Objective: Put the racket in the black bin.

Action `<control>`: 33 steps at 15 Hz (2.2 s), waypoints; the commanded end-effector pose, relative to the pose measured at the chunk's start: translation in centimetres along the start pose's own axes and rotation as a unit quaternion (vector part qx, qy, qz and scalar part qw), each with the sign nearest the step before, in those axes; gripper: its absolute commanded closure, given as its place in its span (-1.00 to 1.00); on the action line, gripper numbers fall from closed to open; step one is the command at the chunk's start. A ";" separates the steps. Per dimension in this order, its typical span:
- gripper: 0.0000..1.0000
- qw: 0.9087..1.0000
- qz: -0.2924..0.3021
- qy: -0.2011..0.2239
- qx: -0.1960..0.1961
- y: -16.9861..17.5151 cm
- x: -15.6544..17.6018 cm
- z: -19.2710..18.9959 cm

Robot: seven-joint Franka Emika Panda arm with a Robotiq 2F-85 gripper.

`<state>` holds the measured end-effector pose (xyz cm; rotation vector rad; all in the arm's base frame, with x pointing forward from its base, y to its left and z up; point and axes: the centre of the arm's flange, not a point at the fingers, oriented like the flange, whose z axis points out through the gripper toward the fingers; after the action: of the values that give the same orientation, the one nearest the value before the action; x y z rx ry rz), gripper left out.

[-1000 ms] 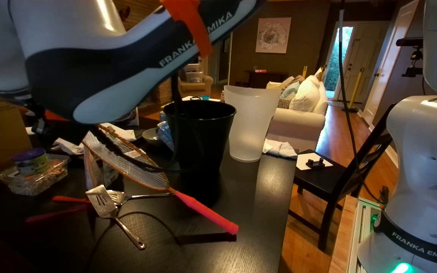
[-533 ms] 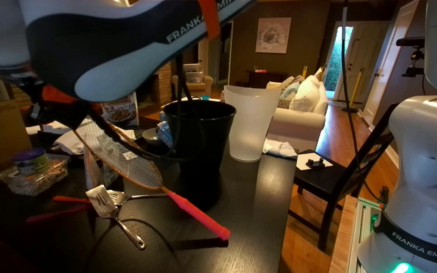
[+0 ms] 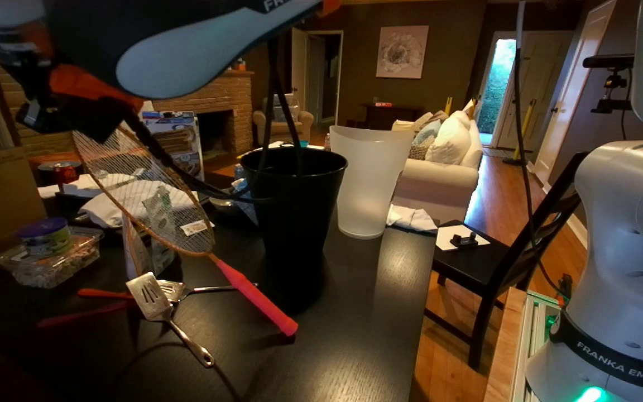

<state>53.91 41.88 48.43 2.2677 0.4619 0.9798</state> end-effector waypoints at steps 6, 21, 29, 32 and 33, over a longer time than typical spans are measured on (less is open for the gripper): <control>0.93 1.000 0.001 0.015 0.008 2.1 -0.6 0.9; 0.93 1.000 0.008 0.026 0.002 3.9 2.2 -0.1; 0.93 1.000 0.001 0.018 -0.001 4.7 2.5 0.5; 0.93 1.000 0.001 0.019 -0.004 5.5 2.8 0.5; 0.93 1.000 0.002 0.023 -0.008 5.9 3.2 0.3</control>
<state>56.40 39.40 52.05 2.2691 0.4589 1.0206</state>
